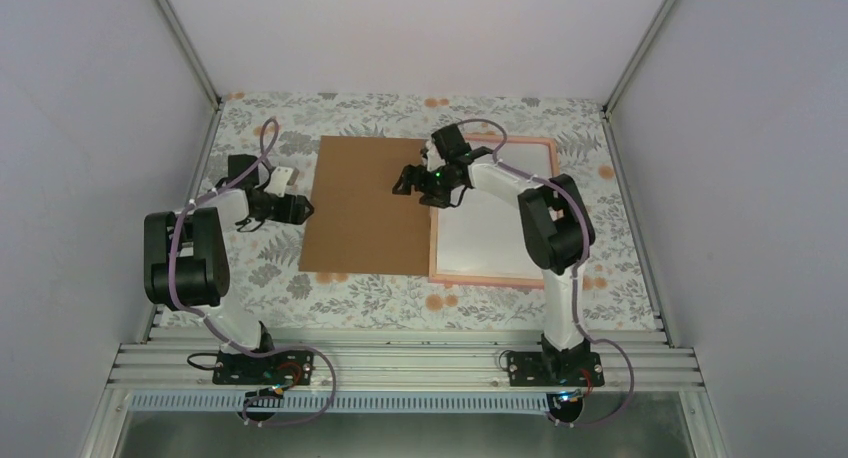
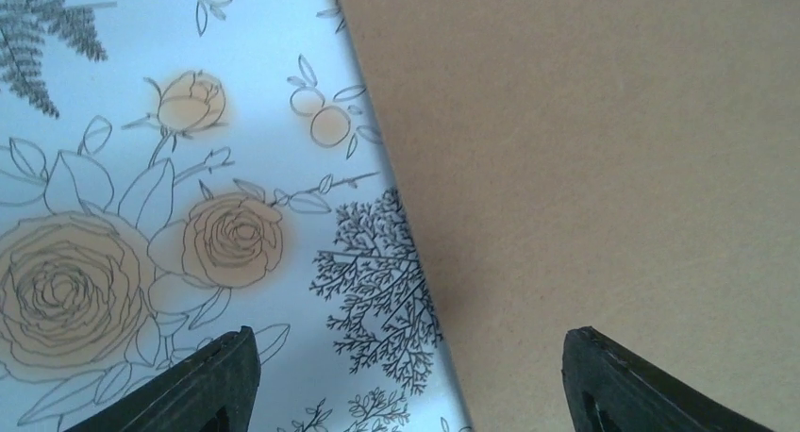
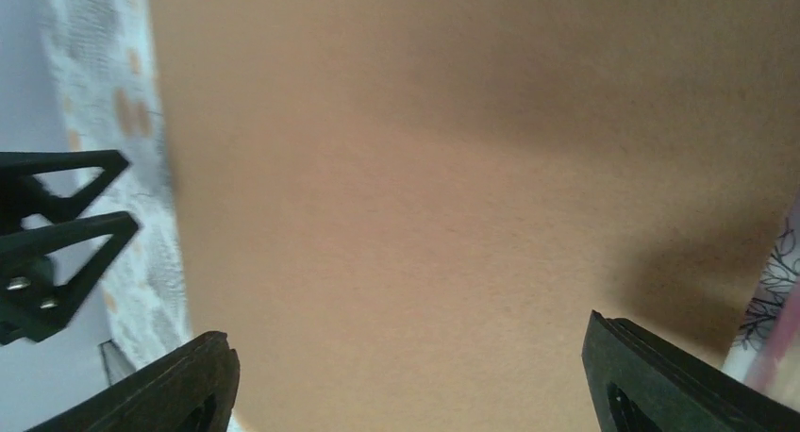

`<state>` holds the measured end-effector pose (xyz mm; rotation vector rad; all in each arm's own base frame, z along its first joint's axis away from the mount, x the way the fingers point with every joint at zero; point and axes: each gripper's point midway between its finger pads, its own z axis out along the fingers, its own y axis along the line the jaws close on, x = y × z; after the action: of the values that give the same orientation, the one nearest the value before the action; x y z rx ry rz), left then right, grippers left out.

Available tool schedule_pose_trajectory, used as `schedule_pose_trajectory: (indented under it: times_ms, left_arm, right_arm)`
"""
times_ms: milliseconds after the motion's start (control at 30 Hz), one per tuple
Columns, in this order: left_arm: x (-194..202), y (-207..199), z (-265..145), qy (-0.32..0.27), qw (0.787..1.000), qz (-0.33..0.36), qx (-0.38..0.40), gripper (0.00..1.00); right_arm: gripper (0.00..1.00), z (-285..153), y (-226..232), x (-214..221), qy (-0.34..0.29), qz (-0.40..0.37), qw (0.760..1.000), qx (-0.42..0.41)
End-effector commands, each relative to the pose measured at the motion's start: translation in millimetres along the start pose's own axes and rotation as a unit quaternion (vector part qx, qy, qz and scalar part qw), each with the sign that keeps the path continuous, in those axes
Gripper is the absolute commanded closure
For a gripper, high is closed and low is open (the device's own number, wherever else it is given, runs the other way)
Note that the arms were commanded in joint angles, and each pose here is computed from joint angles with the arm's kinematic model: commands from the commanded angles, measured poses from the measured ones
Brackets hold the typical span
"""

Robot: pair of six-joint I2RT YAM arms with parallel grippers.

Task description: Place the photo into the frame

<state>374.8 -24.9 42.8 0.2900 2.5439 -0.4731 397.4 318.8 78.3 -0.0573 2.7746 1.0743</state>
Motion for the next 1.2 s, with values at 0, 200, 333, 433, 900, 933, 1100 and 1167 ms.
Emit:
schedule_pose_trajectory:
  times_ms: [0, 200, 333, 433, 900, 933, 1100, 1167]
  left_arm:
    - [4, 10, 1, 0.000, 0.999, 0.002, -0.033, 0.19]
    - [-2, 10, -1, -0.009, 0.999, 0.005, -0.041, 0.17]
    - [-5, 3, 1, -0.014, 0.999, 0.012, -0.033, 0.16]
    - [-4, -4, 5, -0.011, 1.000, 0.013, -0.019, 0.16]
    - [18, -12, 30, 0.022, 0.999, -0.031, 0.021, 0.16]
    - [20, -12, 31, 0.025, 0.999, -0.033, 0.020, 0.16]
    - [30, -12, 41, 0.041, 0.998, -0.046, 0.029, 0.17]
    - [38, -17, 46, 0.052, 0.996, -0.051, 0.049, 0.19]
  right_arm:
    - [0.10, 18, -24, 1, 0.004, 0.009, 0.999, 0.052]
    - [0.06, 1, -75, 5, -0.019, 0.033, 0.989, 0.144]
    - [0.06, -26, -98, 11, -0.042, 0.038, 0.982, 0.178]
    - [0.06, -34, -108, 16, -0.045, 0.037, 0.980, 0.190]
    - [0.07, 6, -65, 21, 0.005, 0.036, 0.993, 0.109]
    - [0.07, 8, -72, 24, 0.009, 0.041, 0.992, 0.120]
    - [0.09, 30, -122, 53, 0.048, 0.083, 0.983, 0.155]
    - [0.09, 40, -120, 60, 0.067, 0.090, 0.984, 0.135]
